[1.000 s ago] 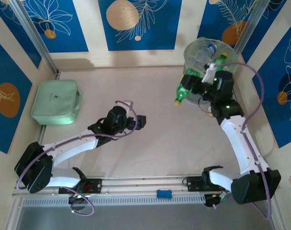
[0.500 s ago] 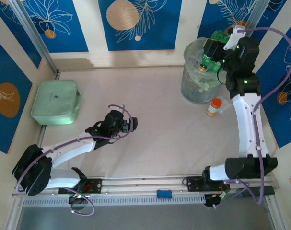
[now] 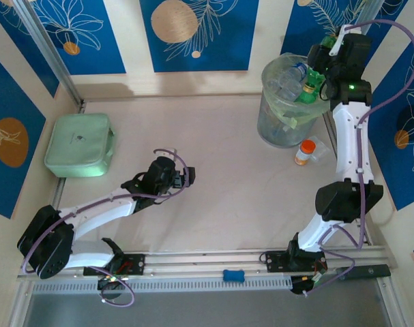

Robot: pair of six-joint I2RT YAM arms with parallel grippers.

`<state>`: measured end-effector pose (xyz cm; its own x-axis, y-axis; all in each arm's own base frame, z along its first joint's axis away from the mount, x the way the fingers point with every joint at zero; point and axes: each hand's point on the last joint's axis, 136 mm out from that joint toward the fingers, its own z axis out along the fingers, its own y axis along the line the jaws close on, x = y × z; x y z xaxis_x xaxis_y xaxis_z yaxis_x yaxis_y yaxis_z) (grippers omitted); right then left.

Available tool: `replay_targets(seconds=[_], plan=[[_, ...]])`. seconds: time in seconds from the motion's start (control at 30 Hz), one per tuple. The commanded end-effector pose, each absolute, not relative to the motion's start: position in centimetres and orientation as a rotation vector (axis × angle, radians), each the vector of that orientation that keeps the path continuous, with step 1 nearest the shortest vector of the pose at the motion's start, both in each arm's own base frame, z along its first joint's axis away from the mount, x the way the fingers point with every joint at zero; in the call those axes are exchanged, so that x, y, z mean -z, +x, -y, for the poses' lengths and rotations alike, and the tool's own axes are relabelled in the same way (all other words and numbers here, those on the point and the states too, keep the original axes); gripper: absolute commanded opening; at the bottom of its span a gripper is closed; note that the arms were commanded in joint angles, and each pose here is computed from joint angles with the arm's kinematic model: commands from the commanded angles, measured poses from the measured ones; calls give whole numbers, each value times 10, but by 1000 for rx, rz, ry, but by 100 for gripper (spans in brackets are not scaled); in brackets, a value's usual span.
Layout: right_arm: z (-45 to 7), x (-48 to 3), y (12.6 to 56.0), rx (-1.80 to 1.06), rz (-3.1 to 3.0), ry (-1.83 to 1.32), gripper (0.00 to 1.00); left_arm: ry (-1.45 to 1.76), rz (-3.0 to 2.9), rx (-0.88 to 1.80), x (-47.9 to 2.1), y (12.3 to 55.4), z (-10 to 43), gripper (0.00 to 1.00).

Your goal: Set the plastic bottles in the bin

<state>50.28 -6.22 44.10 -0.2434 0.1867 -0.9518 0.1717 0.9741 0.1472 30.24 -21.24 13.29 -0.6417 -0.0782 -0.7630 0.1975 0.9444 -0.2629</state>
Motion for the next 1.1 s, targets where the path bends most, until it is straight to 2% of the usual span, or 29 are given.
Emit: replay_targets(seconds=[0.0, 0.33, 0.5, 0.7, 0.87, 1.07], plan=[[68, -418, 515, -6, -1884, 303, 43, 45, -2230, 397, -136, 302, 203, 99], [59, -378, 552, -127, -1967, 343, 44, 20, -2223, 381, -139, 295, 192, 99], [55, -356, 568, -180, -2040, 385, 48, 6, -2225, 387, -139, 293, 190, 99], [60, -342, 570, -132, -2088, 436, 61, 5, -2225, 387, -139, 292, 189, 99], [71, -361, 562, -58, -2044, 454, 81, 6, -2217, 353, -142, 294, 184, 99], [66, -395, 548, -67, -1986, 390, 90, -27, -2190, 378, -150, 300, 179, 99]])
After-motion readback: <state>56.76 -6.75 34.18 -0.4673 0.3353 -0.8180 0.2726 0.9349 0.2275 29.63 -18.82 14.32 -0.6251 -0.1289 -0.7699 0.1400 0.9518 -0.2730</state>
